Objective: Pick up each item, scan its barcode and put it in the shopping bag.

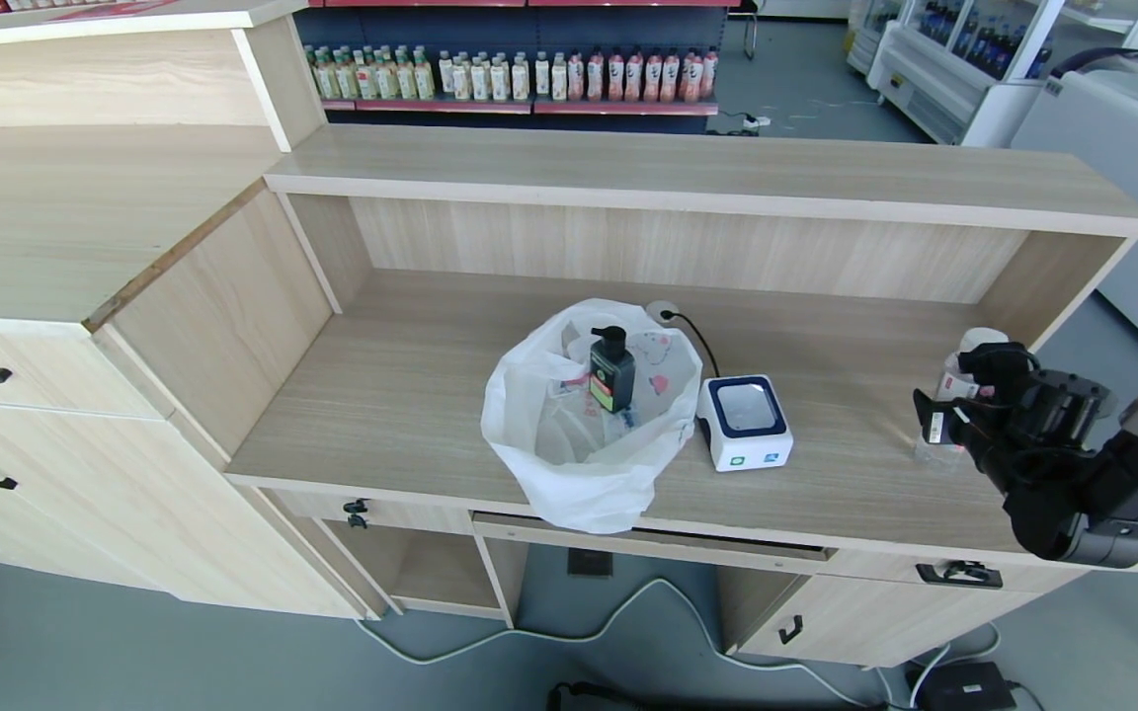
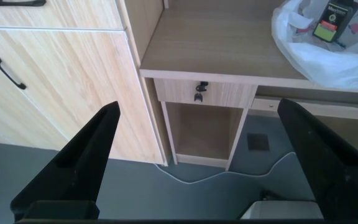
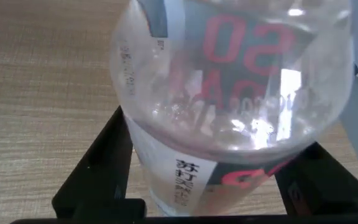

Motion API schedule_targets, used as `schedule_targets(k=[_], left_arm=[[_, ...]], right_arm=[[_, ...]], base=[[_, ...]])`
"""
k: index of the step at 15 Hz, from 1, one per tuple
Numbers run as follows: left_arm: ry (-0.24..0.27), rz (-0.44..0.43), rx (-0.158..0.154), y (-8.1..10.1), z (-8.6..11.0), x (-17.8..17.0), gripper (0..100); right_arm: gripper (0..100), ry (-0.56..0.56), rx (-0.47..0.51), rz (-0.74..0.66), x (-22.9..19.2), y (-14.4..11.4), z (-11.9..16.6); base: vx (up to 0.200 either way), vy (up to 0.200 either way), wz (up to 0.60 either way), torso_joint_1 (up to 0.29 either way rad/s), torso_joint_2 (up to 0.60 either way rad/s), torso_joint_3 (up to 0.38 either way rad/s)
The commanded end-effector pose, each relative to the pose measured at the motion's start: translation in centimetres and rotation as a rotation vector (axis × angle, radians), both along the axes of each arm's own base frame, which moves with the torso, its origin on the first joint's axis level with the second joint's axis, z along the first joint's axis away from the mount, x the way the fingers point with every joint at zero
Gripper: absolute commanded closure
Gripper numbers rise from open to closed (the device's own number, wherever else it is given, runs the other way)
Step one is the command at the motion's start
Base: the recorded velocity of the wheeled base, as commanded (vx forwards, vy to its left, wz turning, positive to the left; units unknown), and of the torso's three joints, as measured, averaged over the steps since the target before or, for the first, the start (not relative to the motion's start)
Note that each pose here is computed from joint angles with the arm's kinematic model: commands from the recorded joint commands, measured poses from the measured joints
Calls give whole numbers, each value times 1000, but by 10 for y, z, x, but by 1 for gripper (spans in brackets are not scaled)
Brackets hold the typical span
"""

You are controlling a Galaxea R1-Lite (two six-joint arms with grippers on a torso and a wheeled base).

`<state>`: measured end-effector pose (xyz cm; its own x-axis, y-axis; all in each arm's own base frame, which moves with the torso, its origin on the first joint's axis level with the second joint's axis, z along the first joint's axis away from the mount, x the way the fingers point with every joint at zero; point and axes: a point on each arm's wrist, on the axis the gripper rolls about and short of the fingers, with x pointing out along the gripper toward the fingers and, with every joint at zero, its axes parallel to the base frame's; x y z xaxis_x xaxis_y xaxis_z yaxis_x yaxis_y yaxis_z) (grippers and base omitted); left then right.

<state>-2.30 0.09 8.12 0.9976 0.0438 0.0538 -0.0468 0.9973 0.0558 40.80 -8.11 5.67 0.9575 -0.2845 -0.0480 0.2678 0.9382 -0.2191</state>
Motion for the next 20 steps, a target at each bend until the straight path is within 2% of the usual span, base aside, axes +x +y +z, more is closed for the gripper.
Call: schedule_targets(k=[1, 4, 6, 9, 11, 12, 13, 15, 16, 17, 19, 20], left_arm=[[0, 1, 0, 0, 0, 0, 0], [-1, 1, 0, 0, 0, 0, 0], [-1, 2, 0, 0, 0, 0, 0], [-1, 1, 0, 0, 0, 0, 0], [-1, 1, 0, 0, 0, 0, 0], [-1, 2, 0, 0, 0, 0, 0], [-1, 1, 0, 0, 0, 0, 0], [-1, 1, 0, 0, 0, 0, 0], [0, 1, 0, 0, 0, 0, 0], [-1, 1, 0, 0, 0, 0, 0], [0, 1, 0, 0, 0, 0, 0], [-1, 1, 0, 0, 0, 0, 0]], right_arm=[[100, -11, -2, -1, 0, 0, 4], [100, -5, -7, -6, -4, 0, 6], [100, -27, -20, -8, -10, 5, 21], [100, -110, -24, 45, -28, 28, 85], [100, -133, 18, 128, -78, 56, 157], [100, -140, 67, 198, -98, 68, 177], [100, -108, 150, 361, -138, 86, 205], [100, -28, 219, 561, -180, 103, 219], [100, 74, 284, 737, -218, 120, 222], [100, 133, 355, 835, -237, 131, 223], [100, 173, 466, 958, -256, 149, 228], [100, 179, 486, 985, -261, 152, 229]], base=[[0, 0, 0, 0, 0, 0], [0, 0, 0, 0, 0, 0], [0, 0, 0, 0, 0, 0], [0, 0, 0, 0, 0, 0], [0, 0, 0, 0, 0, 0], [0, 0, 0, 0, 0, 0], [0, 0, 0, 0, 0, 0], [0, 0, 0, 0, 0, 0], [0, 0, 0, 0, 0, 0], [0, 0, 0, 0, 0, 0], [0, 0, 0, 0, 0, 0], [0, 0, 0, 0, 0, 0]])
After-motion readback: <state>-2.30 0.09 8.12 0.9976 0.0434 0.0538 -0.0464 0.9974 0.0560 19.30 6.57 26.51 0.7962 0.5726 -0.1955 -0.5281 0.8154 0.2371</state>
